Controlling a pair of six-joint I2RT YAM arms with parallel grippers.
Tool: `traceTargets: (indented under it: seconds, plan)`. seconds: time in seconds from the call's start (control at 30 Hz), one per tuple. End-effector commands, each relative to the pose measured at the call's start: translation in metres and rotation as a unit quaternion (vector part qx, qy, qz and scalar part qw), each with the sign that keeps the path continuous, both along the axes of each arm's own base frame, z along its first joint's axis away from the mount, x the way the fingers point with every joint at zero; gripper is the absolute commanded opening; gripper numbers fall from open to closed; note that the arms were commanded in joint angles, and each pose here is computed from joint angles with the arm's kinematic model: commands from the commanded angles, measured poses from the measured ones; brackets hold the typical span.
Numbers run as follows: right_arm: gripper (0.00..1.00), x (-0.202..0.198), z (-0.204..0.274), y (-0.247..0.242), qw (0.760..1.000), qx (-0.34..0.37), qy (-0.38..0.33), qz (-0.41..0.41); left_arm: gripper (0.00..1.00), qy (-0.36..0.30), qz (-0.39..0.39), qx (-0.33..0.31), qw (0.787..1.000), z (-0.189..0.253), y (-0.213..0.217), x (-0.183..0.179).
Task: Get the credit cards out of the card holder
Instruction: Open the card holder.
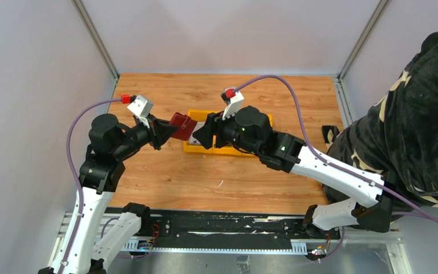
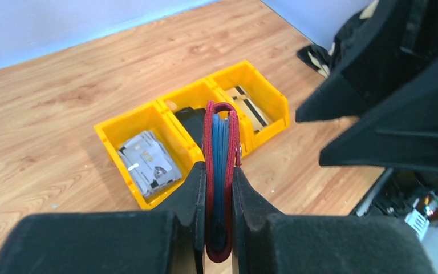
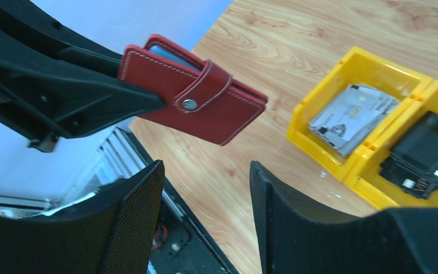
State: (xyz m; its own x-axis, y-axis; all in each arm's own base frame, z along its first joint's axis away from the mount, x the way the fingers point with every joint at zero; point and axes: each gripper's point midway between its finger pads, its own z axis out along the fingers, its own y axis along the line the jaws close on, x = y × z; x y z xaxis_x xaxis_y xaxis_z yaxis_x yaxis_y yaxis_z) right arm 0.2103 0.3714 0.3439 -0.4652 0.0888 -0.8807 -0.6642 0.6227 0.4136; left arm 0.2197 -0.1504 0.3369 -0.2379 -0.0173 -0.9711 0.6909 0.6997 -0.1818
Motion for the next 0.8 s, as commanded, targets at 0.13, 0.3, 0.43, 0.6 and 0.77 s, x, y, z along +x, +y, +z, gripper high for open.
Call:
traceTargets:
  seconds: [0.13, 0.3, 0.43, 0.6, 0.77]
  plan:
    - [0.58, 0.009, 0.017, 0.041, 0.995, 0.082, 0.044, -0.024, 0.0, -0.042, 0.046, -0.041, 0.997, 0.024, 0.006, 0.017]
    - [0.57, 0.015, 0.02, 0.055, 0.994, 0.102, 0.039, -0.021, 0.0, -0.031, 0.035, -0.049, 0.998, 0.022, 0.002, 0.014]
    - [0.57, 0.021, 0.022, 0.06, 0.993, 0.112, 0.034, -0.027, 0.0, -0.018, 0.022, -0.055, 0.998, 0.017, -0.002, 0.009]
    - [0.57, 0.025, 0.025, 0.06, 0.992, 0.117, 0.03, -0.037, 0.0, -0.009, 0.008, -0.058, 0.998, 0.013, -0.006, 0.004]
    - [0.57, 0.033, 0.022, 0.051, 0.989, 0.121, 0.04, -0.073, 0.0, -0.008, -0.015, -0.065, 0.998, 0.016, -0.011, -0.004]
